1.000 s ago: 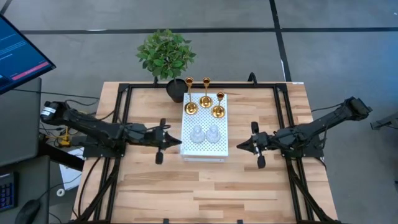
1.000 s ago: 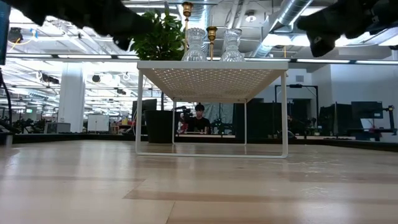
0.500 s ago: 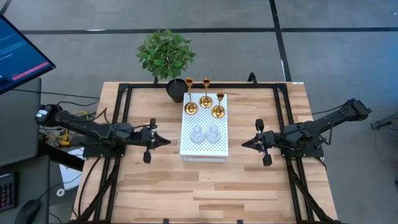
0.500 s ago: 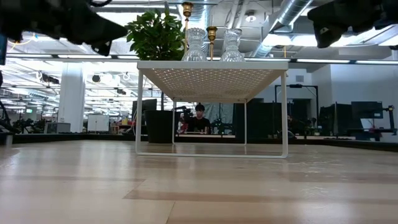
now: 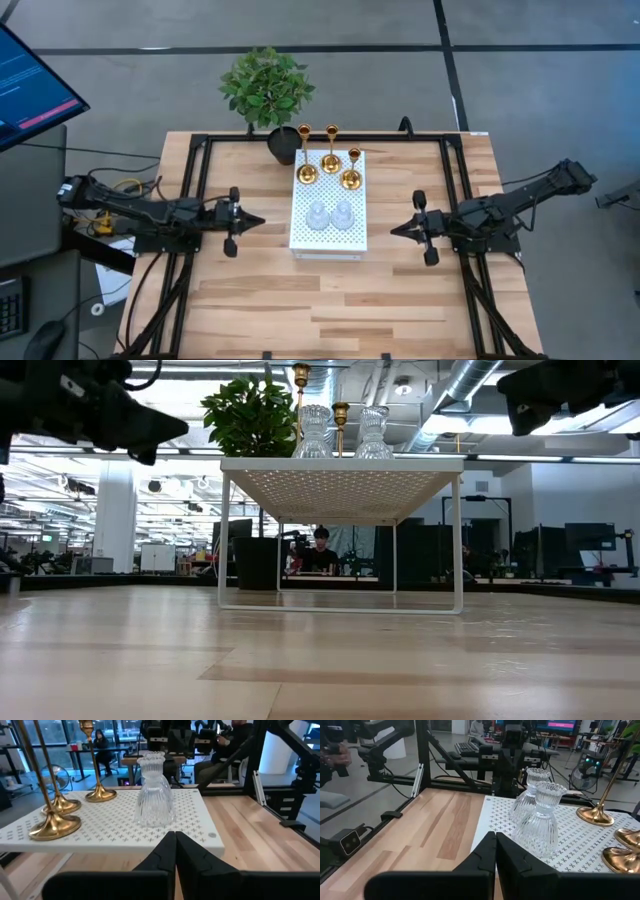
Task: Pick & Place candle stick holders
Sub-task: Return to Home Position
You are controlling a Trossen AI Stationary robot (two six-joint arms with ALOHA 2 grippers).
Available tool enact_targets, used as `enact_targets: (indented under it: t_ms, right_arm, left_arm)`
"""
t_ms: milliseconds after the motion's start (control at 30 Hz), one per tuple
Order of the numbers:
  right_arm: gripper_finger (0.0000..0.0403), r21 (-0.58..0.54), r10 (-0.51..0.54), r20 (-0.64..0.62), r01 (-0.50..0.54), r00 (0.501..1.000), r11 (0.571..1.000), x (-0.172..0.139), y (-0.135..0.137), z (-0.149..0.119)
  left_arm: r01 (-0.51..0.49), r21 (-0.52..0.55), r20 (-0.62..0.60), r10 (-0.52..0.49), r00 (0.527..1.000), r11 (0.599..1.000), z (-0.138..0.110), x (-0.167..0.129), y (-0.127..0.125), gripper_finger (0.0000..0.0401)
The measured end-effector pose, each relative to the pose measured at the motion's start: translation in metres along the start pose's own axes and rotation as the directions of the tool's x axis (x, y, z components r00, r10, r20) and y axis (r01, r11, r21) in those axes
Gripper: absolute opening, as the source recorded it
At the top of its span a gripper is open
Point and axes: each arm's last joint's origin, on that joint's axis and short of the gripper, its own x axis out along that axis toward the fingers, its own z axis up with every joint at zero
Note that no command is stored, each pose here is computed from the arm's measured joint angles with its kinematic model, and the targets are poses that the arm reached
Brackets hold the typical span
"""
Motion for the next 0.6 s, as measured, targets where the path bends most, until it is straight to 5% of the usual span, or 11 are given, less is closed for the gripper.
enact_targets:
  t_ms: [600]
  right_arm:
    - [0.0000, 0.020, -0.002, 0.061, 0.001, 0.998, 1.000, -0.017, -0.005, -0.011]
  left_arm:
    - [0.001, -0.011, -0.055, -0.001, 0.998, 1.000, -0.031, -0.011, 0.000, 0.0004]
